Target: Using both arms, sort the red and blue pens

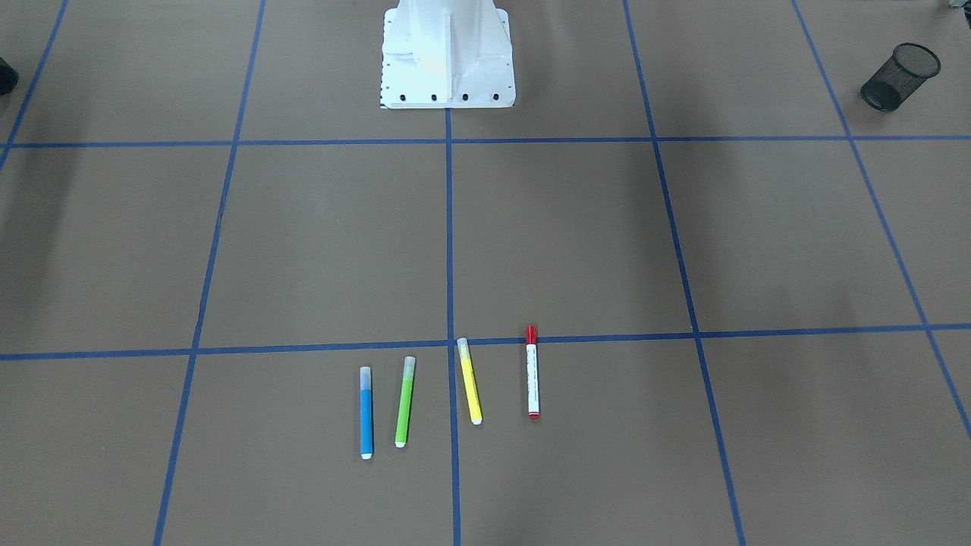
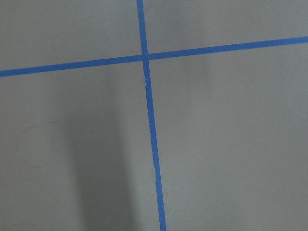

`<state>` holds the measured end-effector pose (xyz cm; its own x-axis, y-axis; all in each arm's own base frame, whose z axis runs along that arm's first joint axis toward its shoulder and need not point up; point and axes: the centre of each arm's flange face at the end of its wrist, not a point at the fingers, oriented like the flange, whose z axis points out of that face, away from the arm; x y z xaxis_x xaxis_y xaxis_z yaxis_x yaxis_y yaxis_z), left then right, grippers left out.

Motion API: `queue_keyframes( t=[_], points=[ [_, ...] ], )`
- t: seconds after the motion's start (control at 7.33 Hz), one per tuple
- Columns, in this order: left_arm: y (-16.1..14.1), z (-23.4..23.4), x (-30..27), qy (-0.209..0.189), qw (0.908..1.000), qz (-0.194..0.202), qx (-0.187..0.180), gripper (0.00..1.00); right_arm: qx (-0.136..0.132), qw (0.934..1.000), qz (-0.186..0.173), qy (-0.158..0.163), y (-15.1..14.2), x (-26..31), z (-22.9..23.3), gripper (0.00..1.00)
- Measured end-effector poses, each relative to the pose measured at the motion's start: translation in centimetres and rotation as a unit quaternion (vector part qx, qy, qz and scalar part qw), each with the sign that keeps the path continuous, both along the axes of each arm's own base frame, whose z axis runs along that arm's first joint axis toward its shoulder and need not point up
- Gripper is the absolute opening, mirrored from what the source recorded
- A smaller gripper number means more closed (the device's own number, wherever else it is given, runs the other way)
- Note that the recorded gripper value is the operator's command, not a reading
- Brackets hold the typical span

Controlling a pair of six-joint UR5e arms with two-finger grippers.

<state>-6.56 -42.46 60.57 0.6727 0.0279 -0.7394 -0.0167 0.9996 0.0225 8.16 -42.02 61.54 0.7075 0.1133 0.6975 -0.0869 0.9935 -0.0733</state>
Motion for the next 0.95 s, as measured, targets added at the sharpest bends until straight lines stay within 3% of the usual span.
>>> queue_keyframes(
  t=[0.95],
  points=[
    [-0.19, -0.25, -0.1, 0.001, 1.0, -0.002, 0.0, 1.0, 0.008, 1.0, 0.001, -0.003, -0.06, -0.04, -0.89, 1.0]
  ],
)
